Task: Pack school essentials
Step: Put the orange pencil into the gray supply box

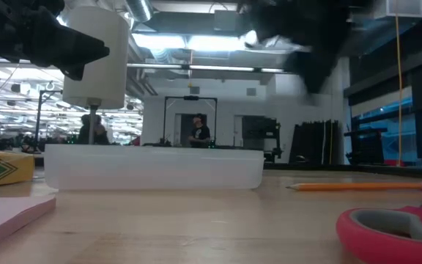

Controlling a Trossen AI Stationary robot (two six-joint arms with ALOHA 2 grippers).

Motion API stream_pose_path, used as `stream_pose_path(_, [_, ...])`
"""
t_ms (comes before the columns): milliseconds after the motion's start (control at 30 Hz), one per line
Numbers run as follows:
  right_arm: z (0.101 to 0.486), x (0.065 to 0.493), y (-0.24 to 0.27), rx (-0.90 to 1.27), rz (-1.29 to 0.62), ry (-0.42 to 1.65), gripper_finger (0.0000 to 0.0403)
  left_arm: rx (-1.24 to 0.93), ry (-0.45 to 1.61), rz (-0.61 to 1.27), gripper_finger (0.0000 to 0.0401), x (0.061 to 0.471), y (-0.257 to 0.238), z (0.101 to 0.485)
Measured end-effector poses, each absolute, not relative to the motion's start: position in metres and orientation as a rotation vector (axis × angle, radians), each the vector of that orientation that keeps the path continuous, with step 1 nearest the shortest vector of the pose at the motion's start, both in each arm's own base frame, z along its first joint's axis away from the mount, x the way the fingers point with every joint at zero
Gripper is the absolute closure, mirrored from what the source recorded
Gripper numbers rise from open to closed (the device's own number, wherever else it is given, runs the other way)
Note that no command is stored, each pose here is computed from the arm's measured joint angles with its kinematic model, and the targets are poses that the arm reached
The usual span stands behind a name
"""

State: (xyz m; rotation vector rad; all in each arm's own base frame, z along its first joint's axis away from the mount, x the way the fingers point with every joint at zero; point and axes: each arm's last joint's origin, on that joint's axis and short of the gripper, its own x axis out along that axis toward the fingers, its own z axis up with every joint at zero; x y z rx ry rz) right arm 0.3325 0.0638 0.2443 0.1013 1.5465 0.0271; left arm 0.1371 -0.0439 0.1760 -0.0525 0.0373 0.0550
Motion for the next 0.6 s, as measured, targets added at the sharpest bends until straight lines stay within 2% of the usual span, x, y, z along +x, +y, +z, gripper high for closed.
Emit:
stream_pose_path(67, [0.233,0.316,0.067,0.074,-0.062,1.671,0.0179,-0.058,0.037,0.055,0.0328,0.137,-0.044,0.176])
stream_pose_path(133, [0.22,0.306,0.069,0.101,-0.136,1.703,0.0178,-0.059,0.037,0.055,0.0328,0.137,-0.044,0.176])
stream_pose_path(367, [0.174,0.292,0.09,0.125,-0.054,1.606,0.0178,-0.062,0.037,0.055,0.0328,0.137,-0.044,0.176])
stream_pose_path(600, [0.159,0.29,0.089,0.076,-0.106,1.541,0.0178,-0.062,0.037,0.055,0.0328,0.137,-0.044,0.176])
